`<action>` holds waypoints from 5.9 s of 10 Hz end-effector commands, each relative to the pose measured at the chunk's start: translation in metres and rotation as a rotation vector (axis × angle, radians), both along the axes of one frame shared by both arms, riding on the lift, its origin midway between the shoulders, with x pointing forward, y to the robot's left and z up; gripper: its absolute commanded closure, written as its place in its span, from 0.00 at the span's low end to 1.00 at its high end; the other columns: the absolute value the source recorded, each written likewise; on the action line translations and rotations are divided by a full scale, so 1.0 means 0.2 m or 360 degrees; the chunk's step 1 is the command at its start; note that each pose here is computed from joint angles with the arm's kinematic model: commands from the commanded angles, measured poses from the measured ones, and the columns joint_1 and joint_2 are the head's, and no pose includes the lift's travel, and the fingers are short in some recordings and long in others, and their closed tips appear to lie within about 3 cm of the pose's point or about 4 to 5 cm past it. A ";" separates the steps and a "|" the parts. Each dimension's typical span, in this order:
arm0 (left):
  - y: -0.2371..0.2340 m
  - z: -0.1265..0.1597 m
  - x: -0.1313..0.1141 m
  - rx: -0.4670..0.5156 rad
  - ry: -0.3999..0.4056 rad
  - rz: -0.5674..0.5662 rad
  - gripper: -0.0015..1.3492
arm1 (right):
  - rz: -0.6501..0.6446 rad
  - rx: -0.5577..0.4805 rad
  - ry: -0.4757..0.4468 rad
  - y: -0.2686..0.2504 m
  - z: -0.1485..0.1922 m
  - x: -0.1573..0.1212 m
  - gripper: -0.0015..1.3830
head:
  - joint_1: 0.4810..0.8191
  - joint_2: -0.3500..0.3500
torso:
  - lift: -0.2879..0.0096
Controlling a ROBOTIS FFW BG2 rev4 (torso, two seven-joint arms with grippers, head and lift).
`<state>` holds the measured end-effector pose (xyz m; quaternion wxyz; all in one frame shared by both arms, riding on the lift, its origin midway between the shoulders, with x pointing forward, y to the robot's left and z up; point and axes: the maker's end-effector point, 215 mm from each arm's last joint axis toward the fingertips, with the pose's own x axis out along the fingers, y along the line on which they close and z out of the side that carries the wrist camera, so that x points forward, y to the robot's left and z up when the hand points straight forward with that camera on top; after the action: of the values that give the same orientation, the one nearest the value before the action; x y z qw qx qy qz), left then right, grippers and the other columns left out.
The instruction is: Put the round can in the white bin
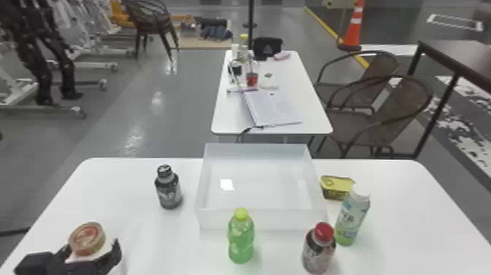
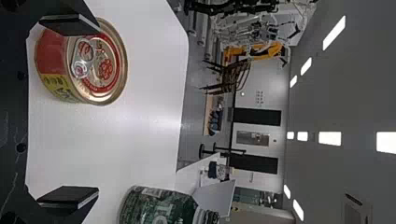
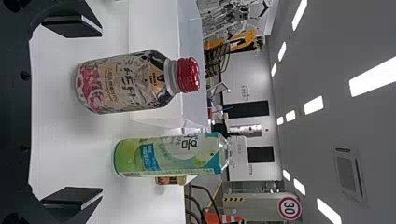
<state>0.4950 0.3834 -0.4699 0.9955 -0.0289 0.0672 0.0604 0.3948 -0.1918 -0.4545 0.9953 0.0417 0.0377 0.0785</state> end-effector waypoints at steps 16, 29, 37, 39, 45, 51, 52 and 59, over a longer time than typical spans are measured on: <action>0.20 -0.10 0.24 0.0051 0.0414 -0.0146 0.07 | -0.0007 0.0011 0.0001 0.00 0.00 0.01 0.07 | 0.20 0.50 | 0.63; 0.17 0.09 0.29 0.0160 0.0420 -0.0142 0.61 | -0.0013 0.0020 -0.0004 0.00 0.00 0.02 0.07 | 0.20 0.50 | 0.63; -0.80 0.61 0.66 0.0099 0.0143 -0.0834 0.61 | -0.0006 0.0025 0.0000 0.02 -0.01 0.02 0.07 | 0.20 0.50 | 0.63; -1.05 0.64 0.67 -0.0002 0.0119 -0.0971 0.61 | -0.0003 0.0029 0.0000 0.03 -0.01 0.03 0.07 | 0.20 0.50 | 0.63; -1.63 0.50 0.59 -0.0248 0.0153 -0.1382 0.61 | -0.0001 0.0029 -0.0005 0.03 -0.01 0.04 0.07 | 0.20 0.50 | 0.63; -1.63 0.55 0.63 -0.0204 0.0047 -0.1364 0.11 | 0.0005 0.0032 -0.0007 0.03 -0.01 0.04 0.07 | 0.20 0.50 | 0.63; -1.61 0.55 0.63 -0.0210 0.0045 -0.1355 0.09 | 0.0004 0.0032 -0.0009 0.03 -0.01 0.04 0.07 | 0.20 0.50 | 0.63; -1.00 0.58 0.41 -0.0188 -0.0253 -0.0840 0.10 | 0.0002 0.0032 -0.0017 0.03 0.00 0.04 0.07 | 0.20 0.50 | 0.63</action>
<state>0.5870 0.1681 -0.3497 0.9717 -0.0733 0.0011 -0.2248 0.4031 -0.1866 -0.4543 0.9950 0.0510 0.0320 0.0798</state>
